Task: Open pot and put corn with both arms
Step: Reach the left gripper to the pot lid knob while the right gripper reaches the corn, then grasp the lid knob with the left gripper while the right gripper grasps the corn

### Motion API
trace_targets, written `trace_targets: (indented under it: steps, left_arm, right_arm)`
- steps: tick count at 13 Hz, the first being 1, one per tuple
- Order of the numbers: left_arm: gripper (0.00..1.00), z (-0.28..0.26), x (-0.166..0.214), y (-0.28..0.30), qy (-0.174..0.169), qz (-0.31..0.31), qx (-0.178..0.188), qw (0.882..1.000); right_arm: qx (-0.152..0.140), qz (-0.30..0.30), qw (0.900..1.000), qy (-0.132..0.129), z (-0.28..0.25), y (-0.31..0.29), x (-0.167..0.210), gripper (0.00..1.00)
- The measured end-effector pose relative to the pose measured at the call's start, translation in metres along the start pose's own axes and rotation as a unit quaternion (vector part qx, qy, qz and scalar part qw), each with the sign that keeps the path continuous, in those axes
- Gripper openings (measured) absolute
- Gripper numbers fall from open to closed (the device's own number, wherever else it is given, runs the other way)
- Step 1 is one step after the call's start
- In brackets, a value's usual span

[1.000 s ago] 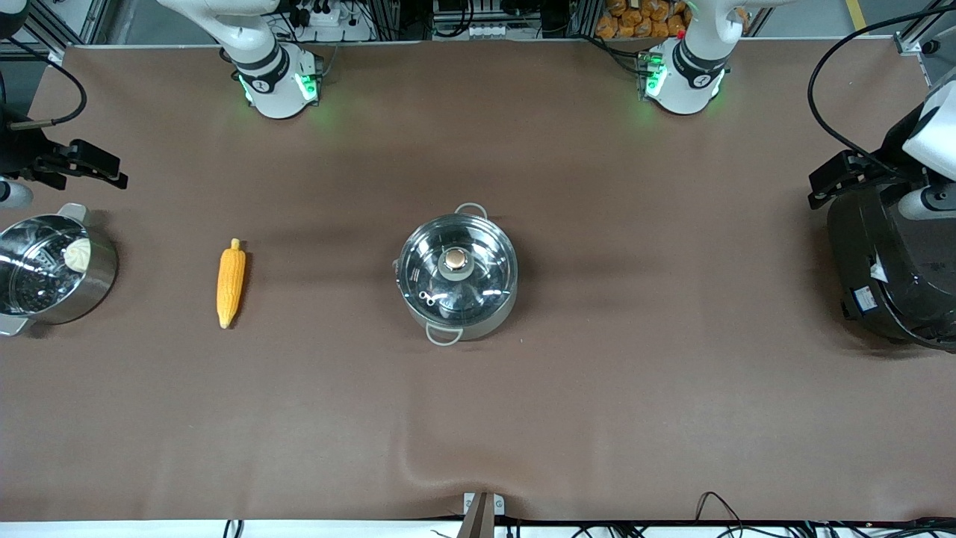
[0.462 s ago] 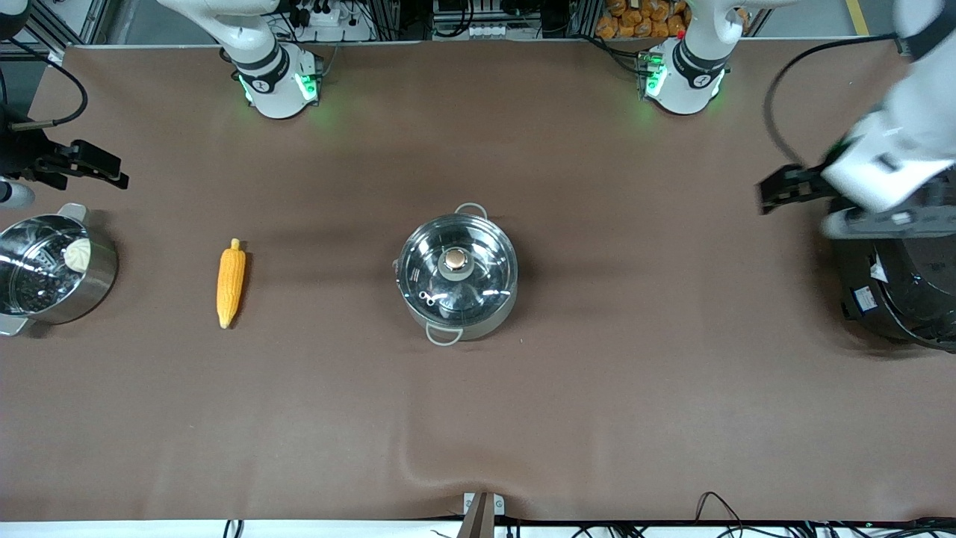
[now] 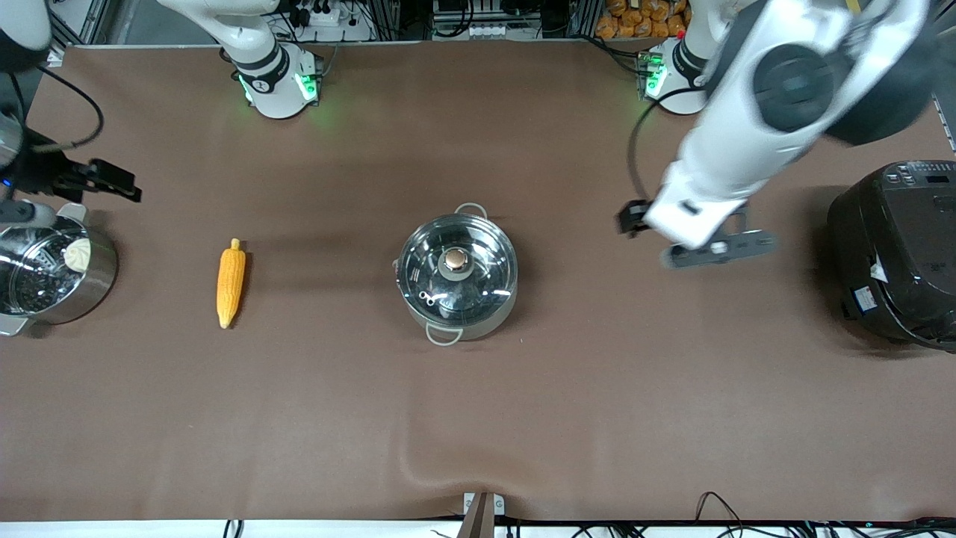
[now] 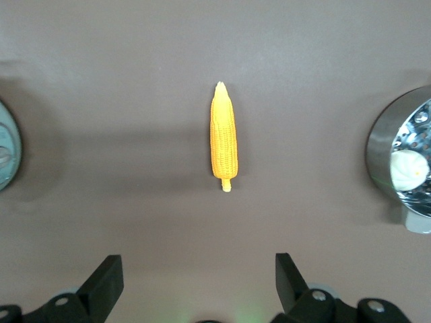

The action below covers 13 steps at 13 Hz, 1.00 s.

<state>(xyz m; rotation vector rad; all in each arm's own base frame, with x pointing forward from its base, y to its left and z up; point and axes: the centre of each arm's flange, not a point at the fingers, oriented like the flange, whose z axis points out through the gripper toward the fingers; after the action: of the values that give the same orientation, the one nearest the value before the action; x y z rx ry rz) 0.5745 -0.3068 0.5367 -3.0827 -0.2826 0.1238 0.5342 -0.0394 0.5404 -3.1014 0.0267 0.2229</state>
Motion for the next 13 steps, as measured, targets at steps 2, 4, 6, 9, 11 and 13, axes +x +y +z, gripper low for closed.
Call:
trace_targets:
  steps: [2, 4, 6, 9, 11, 13]
  left_arm:
    - [1.0, 0.023, -0.01, 0.048, 0.013, -0.03, -0.014, 0.999]
    - [1.0, 0.049, -0.025, 0.095, 0.021, -0.053, -0.028, 0.998]
    - [1.0, 0.078, -0.041, 0.14, 0.029, -0.088, -0.047, 0.995]
    - [1.0, 0.114, -0.064, 0.183, 0.027, -0.126, -0.057, 0.99]
    - [1.0, 0.136, -0.075, 0.203, 0.026, -0.144, -0.063, 0.987]
    - [0.96, 0.153, -0.082, 0.217, 0.026, -0.153, -0.069, 0.986]
  right_arm:
    - [0.001, 0.001, 1.0, -0.014, 0.038, 0.001, 0.005, 1.0]
    - [0.002, 0.003, 1.0, -0.028, 0.085, 0.004, 0.012, 1.0]
    - [0.002, 0.008, 0.999, -0.049, 0.14, 0.011, 0.021, 1.0]
    - [0.007, 0.02, 0.996, -0.088, 0.197, 0.033, 0.03, 1.0]
    - [0.01, 0.019, 0.996, -0.088, 0.227, 0.047, 0.038, 1.0]
    - [0.008, 0.009, 0.997, -0.078, 0.256, 0.042, 0.05, 1.0]
